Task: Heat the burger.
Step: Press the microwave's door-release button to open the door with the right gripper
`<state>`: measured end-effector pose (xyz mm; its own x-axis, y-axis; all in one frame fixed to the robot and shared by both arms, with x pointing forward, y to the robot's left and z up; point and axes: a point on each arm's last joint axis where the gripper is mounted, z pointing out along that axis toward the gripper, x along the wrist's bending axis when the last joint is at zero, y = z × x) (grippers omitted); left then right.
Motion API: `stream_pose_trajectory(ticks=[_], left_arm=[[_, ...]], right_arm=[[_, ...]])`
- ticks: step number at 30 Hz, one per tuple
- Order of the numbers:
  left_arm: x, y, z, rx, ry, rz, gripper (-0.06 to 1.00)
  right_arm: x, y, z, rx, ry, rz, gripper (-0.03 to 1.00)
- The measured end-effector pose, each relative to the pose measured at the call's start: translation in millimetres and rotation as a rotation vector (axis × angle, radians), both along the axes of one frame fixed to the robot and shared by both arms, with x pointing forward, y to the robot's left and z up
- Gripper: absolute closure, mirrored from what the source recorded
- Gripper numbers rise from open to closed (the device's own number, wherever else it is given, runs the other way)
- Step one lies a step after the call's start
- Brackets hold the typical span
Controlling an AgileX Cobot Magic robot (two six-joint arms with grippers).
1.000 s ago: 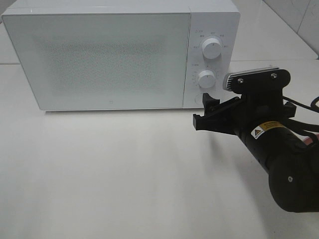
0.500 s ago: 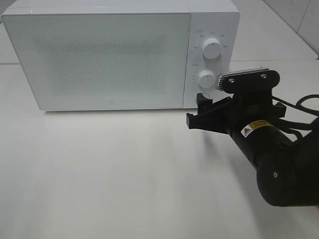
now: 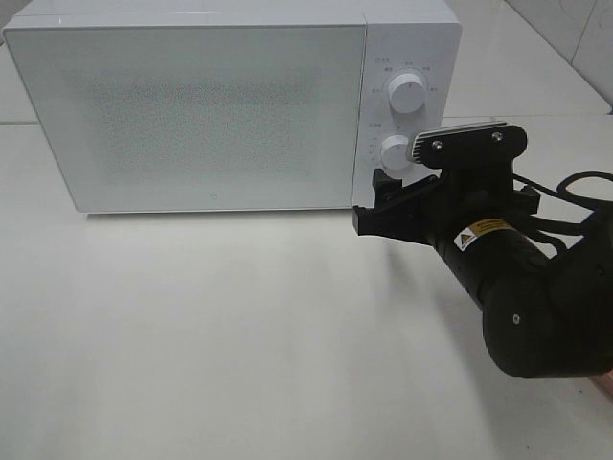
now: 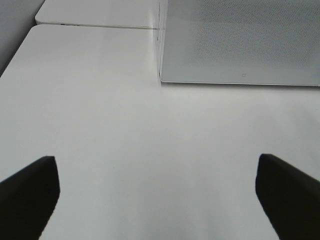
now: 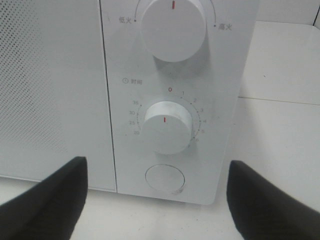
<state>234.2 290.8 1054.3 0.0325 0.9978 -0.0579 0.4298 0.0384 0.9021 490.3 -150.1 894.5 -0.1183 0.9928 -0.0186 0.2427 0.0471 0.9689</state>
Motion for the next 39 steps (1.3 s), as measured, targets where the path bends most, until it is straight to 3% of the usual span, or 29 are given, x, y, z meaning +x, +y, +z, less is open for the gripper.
stream_pose_trajectory(ticks=[3,4,5,6,7,8,9,10,11,12,13,14,15,16,17,18,20,24,26,31,39], left_arm=[[0.0,0.0,0.0,0.000,0.000,0.000,-0.04],[0.0,0.0,0.0,0.001,0.000,0.000,-0.04],[0.0,0.0,0.0,0.001,0.000,0.000,-0.04],[0.0,0.0,0.0,0.002,0.000,-0.001,-0.04],[0.0,0.0,0.0,0.002,0.000,-0.001,-0.04],[0.0,0.0,0.0,0.002,0.000,-0.001,-0.04],[0.0,0.0,0.0,0.002,0.000,-0.001,-0.04],[0.0,0.0,0.0,0.002,0.000,-0.001,-0.04],[0.0,0.0,0.0,0.002,0.000,-0.001,-0.04],[0.0,0.0,0.0,0.002,0.000,-0.001,-0.04],[0.0,0.0,0.0,0.002,0.000,-0.001,-0.04],[0.0,0.0,0.0,0.002,0.000,-0.001,-0.04],[0.0,0.0,0.0,0.002,0.000,-0.001,-0.04],[0.0,0.0,0.0,0.002,0.000,-0.001,-0.04],[0.0,0.0,0.0,0.002,0.000,-0.001,-0.04],[0.0,0.0,0.0,0.002,0.000,-0.001,-0.04],[0.0,0.0,0.0,0.002,0.000,-0.001,-0.04],[0.0,0.0,0.0,0.002,0.000,-0.001,-0.04],[0.0,0.0,0.0,0.002,0.000,-0.001,-0.04],[0.0,0.0,0.0,0.002,0.000,-0.001,-0.04],[0.0,0.0,0.0,0.003,0.000,-0.001,-0.04]], right_arm=[[0.2,0.2,0.2,0.049,0.005,-0.011,0.23],[0.2,0.2,0.2,0.127,0.014,-0.031,0.26],[0.2,0.2,0.2,0.127,0.014,-0.031,0.26],[0.2,0.2,0.2,0.239,0.027,-0.060,0.27],[0.2,0.2,0.2,0.239,0.027,-0.060,0.27],[0.2,0.2,0.2,0.312,0.035,-0.079,0.32],[0.2,0.2,0.2,0.459,0.052,-0.116,0.36],[0.2,0.2,0.2,0.459,0.052,-0.116,0.36],[0.2,0.2,0.2,0.544,0.061,-0.138,0.39],[0.2,0.2,0.2,0.720,0.082,-0.183,0.46],[0.2,0.2,0.2,0.720,0.082,-0.183,0.46],[0.2,0.2,0.2,0.787,0.089,-0.200,0.49],[0.2,0.2,0.2,0.925,0.105,-0.235,0.56],[0.2,0.2,0.2,0.925,0.105,-0.235,0.56],[0.2,0.3,0.1,1.047,0.120,-0.267,0.65],[0.2,0.3,0.1,1.047,0.120,-0.267,0.65],[0.2,0.3,0.1,1.177,0.135,-0.300,0.79],[0.1,0.8,-1.2,1.265,0.161,-0.331,0.90],[-1.8,1.6,-7.0,1.343,0.234,-0.394,0.95],[-5.3,2.7,-15.4,1.411,0.333,-0.483,0.95],[-0.3,-2.6,-18.3,1.417,0.357,-0.547,0.95]])
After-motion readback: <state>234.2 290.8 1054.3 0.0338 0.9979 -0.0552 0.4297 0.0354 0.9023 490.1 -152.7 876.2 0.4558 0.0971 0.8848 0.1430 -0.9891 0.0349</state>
